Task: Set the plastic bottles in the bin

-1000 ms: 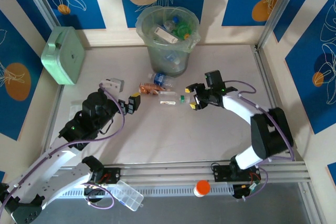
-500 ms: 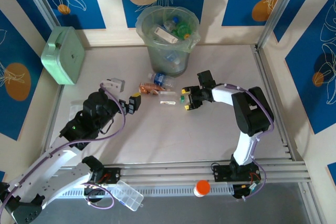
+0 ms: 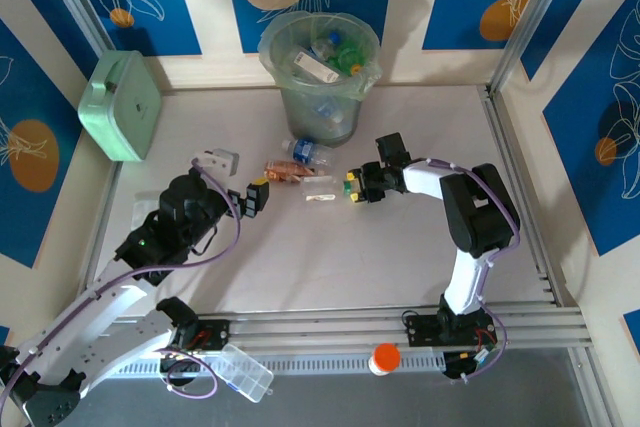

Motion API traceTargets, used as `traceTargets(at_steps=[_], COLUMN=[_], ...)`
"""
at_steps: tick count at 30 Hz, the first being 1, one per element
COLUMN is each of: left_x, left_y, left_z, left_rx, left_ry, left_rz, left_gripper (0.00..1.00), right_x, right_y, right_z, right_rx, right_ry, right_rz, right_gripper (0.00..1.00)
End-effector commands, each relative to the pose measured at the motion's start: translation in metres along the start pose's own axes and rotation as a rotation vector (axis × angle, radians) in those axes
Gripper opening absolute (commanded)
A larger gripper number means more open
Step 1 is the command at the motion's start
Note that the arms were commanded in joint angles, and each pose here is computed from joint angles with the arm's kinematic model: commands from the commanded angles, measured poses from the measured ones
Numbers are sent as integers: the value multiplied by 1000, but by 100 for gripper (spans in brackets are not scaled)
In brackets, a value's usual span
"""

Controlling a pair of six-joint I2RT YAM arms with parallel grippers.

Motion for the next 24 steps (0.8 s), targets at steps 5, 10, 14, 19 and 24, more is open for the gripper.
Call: traceTargets(at_steps=[5,10,14,19,24], left_x=[9,23,35,62,87], left_y=[-12,-34,-46,-68,-84], left_z=[-1,7,22,36,31], left_rx=[-10,-71,-104,-123,-150], left_ry=[14,122,196,304,376], left_rz=[-118,-304,-387,-546,-642], left_gripper=[99,99,99,99,99], right_x=[-47,-91,-125,-160,-188], right_y=[10,21,28,37,37], right_z=[-15,-29,-44,-72,-92], right_rx=[-219,-494,-728,-975,-1102], right_ry=[7,-4,-4,32,41], right_rz=[103,201,305,423,488], right_gripper=[28,26,26,26,26])
Point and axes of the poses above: each hand's point on the last joint's axis, 136 mm out from that joint toward the fingers, its own x axis out along the fingers, its own y axis along the line the jaws close on, z = x × y, the point moved 8 cm from there along -x, back along the fingers, and after that the axes turned 5 degrees about x, right-handed, at the moved point
